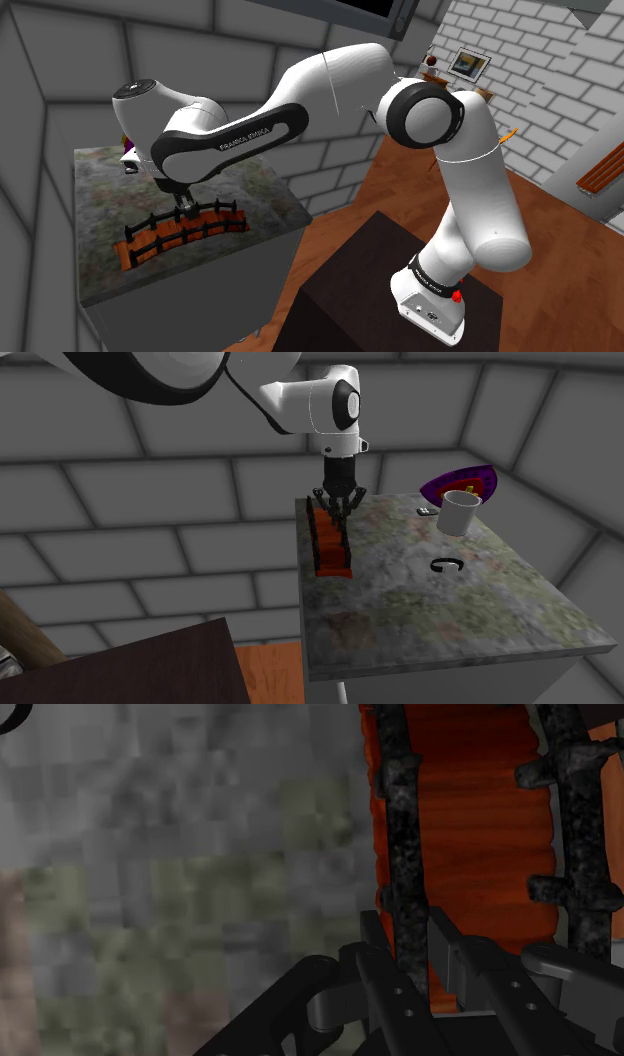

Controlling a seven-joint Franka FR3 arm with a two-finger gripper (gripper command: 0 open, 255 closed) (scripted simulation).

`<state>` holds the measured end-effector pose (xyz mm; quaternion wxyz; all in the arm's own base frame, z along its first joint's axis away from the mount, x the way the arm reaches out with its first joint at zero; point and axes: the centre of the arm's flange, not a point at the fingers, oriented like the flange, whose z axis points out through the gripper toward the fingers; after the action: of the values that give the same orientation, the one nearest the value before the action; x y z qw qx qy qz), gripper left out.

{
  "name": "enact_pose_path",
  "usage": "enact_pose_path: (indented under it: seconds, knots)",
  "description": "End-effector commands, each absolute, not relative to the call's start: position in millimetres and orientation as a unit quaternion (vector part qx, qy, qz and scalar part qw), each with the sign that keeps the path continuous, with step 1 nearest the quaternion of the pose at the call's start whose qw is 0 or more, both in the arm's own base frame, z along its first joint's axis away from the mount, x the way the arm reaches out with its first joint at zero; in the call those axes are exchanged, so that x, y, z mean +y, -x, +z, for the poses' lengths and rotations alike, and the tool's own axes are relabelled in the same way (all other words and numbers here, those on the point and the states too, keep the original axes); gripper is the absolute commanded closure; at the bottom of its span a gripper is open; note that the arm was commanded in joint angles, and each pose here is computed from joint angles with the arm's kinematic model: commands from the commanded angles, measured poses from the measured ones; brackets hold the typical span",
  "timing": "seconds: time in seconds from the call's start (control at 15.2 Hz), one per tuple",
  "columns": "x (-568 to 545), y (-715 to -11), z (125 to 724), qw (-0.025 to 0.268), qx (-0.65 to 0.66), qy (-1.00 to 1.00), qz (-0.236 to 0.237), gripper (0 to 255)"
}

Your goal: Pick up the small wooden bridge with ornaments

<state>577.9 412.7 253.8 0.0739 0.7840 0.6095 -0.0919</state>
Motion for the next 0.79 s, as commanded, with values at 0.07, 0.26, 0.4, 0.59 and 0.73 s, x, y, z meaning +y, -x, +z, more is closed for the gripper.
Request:
enact_pose_path:
  seconds: [0.07,0.26,0.4,0.59,0.73]
  knots:
    - [412.8,-577.8,253.5,0.074,0.61,-0.784,-0.092,255]
    - [413.0,-578.0,258.4,0.074,0.61,-0.784,-0.092,255]
    - [413.0,-577.9,269.0,0.074,0.61,-0.784,-0.092,255]
    - [413.0,-578.0,284.8,0.074,0.61,-0.784,-0.092,255]
    - [413.0,-578.0,295.4,0.074,0.61,-0.784,-0.092,255]
